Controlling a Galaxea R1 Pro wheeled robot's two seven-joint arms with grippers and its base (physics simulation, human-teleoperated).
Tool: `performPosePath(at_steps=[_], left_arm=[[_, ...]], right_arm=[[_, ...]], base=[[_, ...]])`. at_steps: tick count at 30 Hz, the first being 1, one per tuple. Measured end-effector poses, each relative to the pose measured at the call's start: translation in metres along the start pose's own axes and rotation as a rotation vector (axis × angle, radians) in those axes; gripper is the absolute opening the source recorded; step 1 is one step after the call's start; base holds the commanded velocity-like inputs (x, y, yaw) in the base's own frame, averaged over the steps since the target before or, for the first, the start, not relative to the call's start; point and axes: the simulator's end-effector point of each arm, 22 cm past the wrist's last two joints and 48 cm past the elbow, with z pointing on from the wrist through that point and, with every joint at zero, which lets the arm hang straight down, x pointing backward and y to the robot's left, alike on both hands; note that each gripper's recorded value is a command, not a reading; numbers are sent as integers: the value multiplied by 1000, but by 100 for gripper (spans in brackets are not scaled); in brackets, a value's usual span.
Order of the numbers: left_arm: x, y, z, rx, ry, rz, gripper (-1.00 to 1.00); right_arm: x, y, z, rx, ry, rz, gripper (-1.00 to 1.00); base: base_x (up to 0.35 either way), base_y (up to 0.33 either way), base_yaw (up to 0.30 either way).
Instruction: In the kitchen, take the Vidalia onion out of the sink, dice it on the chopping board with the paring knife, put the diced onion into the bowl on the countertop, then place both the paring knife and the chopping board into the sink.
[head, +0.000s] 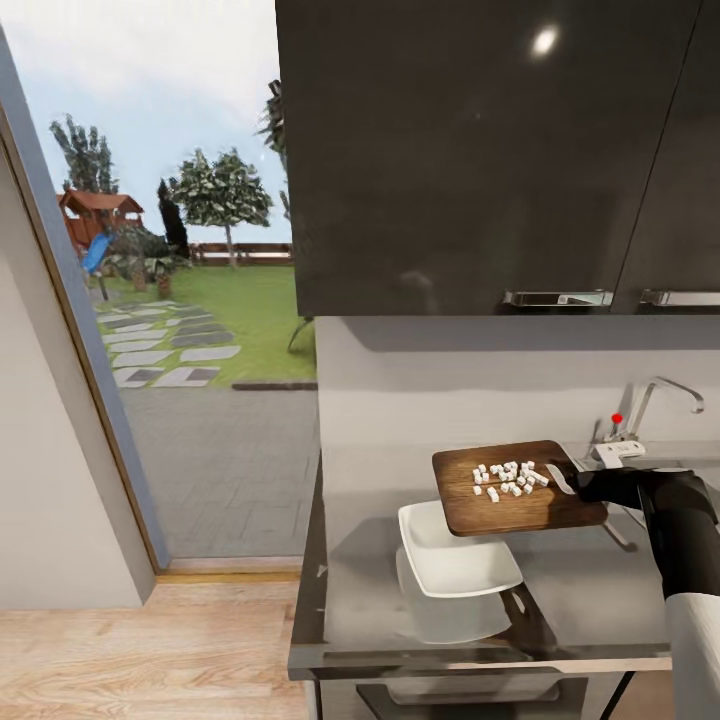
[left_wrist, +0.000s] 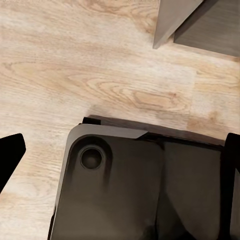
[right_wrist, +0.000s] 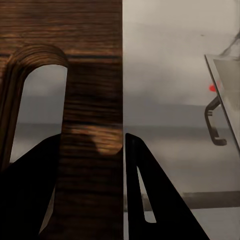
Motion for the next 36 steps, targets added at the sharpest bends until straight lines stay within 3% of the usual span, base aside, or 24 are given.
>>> performPosePath(at_steps=[26, 36], left_arm=[[-2, 0, 1, 0, -5, 1, 100], [-3, -1, 9, 1, -3, 1, 100]], right_arm=[[-1, 0, 0, 1, -5, -2, -100], [-5, 25, 11, -21, 1, -88, -100]], base=[[0, 0, 0], [0, 0, 0]])
